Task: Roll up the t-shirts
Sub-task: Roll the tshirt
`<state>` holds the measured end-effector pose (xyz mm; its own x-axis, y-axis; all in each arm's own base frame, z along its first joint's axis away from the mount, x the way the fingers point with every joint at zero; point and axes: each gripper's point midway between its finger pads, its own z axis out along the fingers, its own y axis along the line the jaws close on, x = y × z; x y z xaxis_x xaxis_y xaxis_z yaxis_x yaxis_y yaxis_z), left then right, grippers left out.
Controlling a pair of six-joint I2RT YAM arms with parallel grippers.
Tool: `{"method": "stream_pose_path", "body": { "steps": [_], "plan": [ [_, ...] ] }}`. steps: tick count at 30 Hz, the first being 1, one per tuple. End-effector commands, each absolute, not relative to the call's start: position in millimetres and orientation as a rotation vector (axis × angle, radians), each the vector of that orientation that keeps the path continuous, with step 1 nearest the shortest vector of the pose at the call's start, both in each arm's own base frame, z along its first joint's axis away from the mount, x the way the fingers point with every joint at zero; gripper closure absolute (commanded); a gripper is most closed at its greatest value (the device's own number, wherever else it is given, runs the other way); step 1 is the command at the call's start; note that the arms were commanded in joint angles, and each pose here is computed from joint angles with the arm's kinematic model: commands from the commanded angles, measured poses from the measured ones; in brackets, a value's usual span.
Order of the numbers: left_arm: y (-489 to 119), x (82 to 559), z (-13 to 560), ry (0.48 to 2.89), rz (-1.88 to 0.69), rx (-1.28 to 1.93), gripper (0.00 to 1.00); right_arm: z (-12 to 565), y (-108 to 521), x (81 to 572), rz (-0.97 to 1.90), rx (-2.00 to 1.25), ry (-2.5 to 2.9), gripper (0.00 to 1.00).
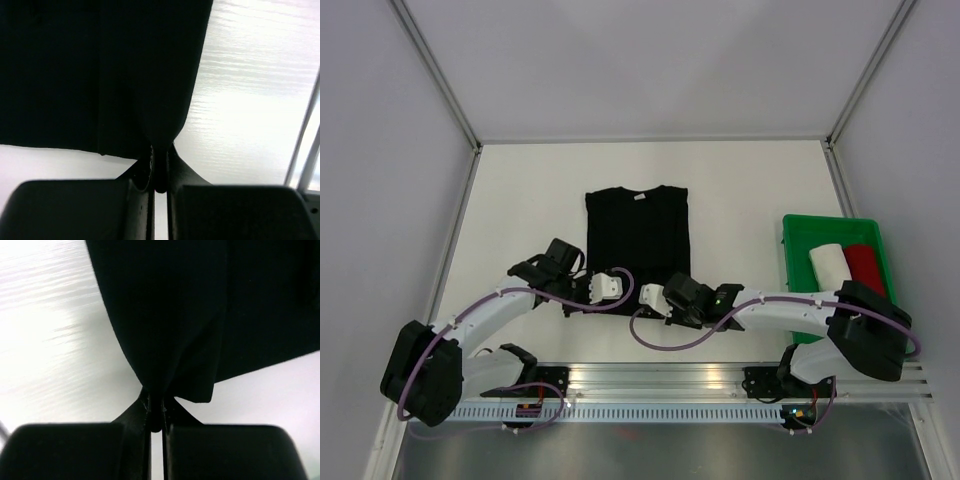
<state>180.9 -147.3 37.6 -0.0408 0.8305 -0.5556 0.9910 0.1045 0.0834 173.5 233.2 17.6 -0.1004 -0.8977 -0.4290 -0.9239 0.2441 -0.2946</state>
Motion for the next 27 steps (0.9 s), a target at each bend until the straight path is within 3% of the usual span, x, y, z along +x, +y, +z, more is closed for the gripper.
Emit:
{"method": "stream_pose_path", "body": {
  "steps": [1,4,7,18,22,25,27],
  "plan": [
    [-156.4,161.7,56.7,1.881,-0.632,1.803,0.98,29.7,232.7,147.0,0.244,-1.820,1.967,0.99],
    [-156.0,132.6,64.8,1.901,-0.807,1.856,0.98,47.7,246.2,102.8,0.605,-1.979,1.866,1.00],
    [-154.1,109.8,74.2,1.920,-0.950,1.891,0.98,50.8,246.3,85.7,0.747,-2.065,1.819,1.00],
    [-136.5,162.7,55.7,2.064,-0.874,1.772,0.98,34.1,252.6,143.4,0.922,-1.715,2.187,0.90],
    [-130.2,169.7,43.9,2.069,-0.815,1.809,0.98,31.8,246.9,163.0,0.872,-1.583,2.259,0.80],
    [-127.6,180.4,39.0,2.078,-0.778,1.794,0.98,36.2,242.3,181.3,0.873,-1.434,2.309,0.59],
    [-129.3,185.1,41.5,2.072,-0.773,1.785,0.98,44.4,242.3,190.3,0.903,-1.361,2.302,0.54]
  ]
}}
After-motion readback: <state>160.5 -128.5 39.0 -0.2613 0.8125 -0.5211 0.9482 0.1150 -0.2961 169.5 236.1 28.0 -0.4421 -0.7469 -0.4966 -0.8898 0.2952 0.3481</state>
